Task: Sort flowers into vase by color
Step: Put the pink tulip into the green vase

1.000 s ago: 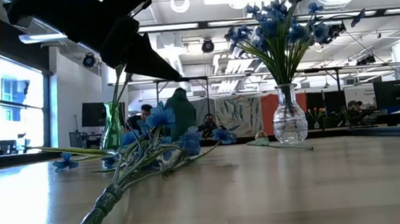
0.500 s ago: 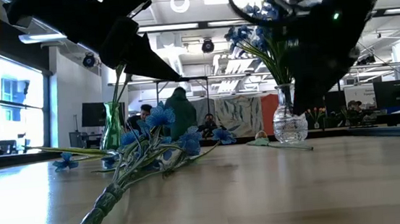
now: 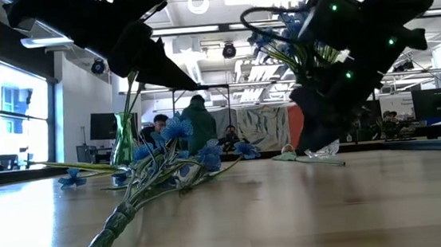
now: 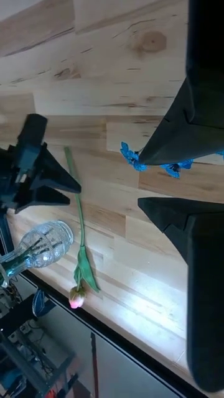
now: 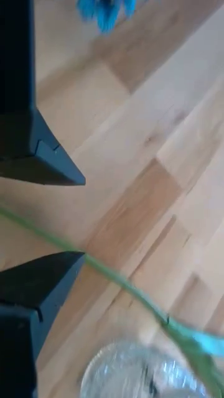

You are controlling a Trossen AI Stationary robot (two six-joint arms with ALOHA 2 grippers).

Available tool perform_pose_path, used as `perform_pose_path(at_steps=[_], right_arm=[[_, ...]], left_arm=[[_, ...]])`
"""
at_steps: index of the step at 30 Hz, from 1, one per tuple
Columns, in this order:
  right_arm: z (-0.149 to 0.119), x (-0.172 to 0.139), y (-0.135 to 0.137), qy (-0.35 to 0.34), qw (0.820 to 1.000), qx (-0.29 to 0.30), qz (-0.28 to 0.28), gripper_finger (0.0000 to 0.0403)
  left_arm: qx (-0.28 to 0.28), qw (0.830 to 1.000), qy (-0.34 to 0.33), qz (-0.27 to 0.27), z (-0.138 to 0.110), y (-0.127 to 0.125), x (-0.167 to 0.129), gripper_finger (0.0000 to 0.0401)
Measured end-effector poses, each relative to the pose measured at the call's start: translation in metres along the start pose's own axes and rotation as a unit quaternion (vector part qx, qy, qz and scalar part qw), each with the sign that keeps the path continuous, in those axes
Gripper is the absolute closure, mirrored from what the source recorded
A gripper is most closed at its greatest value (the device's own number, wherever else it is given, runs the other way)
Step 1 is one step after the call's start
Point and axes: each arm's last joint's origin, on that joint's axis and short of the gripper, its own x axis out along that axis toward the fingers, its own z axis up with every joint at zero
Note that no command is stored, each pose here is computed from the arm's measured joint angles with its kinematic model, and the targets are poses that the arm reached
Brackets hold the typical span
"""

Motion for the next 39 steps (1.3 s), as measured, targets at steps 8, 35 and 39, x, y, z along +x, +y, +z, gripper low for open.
perform_pose_path(at_steps=[8,35,39], right_arm=[[-0.016,0.012,-0.001,0.009,0.999,-0.016,-0.037,0.0296],[-0.009,-0.003,0.056,-0.157,0.974,-0.012,0.163,0.0402],[0.001,-0.014,0.066,-0.228,0.955,-0.017,0.186,0.0402]], left_arm=[[-0.011,1.000,-0.004,0.000,0.001,0.000,0.000,0.0318],[-0.066,0.996,0.002,0.052,-0.037,0.017,-0.074,0.0318],[-0.066,0.997,-0.043,0.025,-0.050,0.014,-0.071,0.0318]])
